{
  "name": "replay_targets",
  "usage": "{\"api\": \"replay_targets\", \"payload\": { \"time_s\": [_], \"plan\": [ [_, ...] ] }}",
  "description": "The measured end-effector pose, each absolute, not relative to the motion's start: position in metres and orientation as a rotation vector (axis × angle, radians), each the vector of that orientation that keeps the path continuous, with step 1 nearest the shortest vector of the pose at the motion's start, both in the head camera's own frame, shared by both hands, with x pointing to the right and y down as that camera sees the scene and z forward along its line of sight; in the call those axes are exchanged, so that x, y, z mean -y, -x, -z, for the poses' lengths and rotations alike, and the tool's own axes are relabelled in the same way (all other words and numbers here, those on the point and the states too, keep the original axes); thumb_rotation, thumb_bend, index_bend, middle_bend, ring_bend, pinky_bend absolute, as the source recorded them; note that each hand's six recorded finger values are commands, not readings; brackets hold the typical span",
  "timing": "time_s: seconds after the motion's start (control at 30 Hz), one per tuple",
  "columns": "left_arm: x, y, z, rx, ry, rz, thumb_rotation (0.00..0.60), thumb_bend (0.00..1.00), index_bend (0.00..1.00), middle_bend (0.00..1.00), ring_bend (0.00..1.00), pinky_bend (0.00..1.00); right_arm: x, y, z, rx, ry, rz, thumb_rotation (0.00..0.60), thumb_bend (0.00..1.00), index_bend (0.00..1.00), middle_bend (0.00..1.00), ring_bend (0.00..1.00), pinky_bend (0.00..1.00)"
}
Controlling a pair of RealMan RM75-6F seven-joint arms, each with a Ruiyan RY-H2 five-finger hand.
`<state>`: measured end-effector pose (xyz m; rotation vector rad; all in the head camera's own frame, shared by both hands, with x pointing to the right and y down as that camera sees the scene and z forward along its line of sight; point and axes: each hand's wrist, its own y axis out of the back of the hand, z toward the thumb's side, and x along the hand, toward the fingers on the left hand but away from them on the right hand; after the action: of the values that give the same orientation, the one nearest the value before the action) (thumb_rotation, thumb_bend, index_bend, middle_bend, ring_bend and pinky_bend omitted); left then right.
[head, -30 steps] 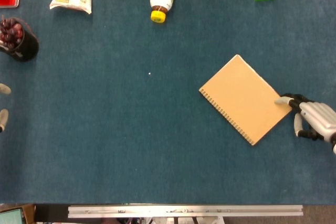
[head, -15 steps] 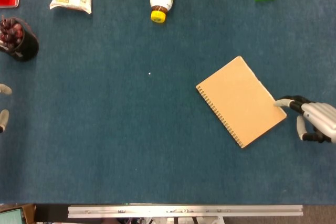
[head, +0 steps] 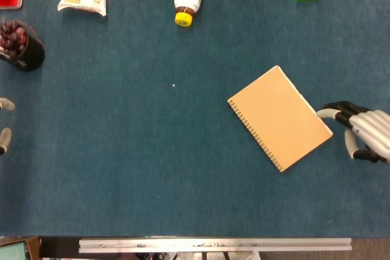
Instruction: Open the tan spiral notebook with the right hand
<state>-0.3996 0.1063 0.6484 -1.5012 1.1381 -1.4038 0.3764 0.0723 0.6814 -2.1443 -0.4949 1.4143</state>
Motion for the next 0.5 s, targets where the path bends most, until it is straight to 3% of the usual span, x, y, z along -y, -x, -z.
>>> {"api": "replay_targets", "payload": {
  "time_s": [0.5],
  "plan": [
    [-0.106,0.402,-0.649,-1.144,1.502,1.409,0.6,0.32,0.37,0.11,0.16,0.26,-0.058,-0.332,-0.732,0.255,1.797,-1.126,0.6,0.88,0.17,0.15,0.07,0.18]
  ]
}}
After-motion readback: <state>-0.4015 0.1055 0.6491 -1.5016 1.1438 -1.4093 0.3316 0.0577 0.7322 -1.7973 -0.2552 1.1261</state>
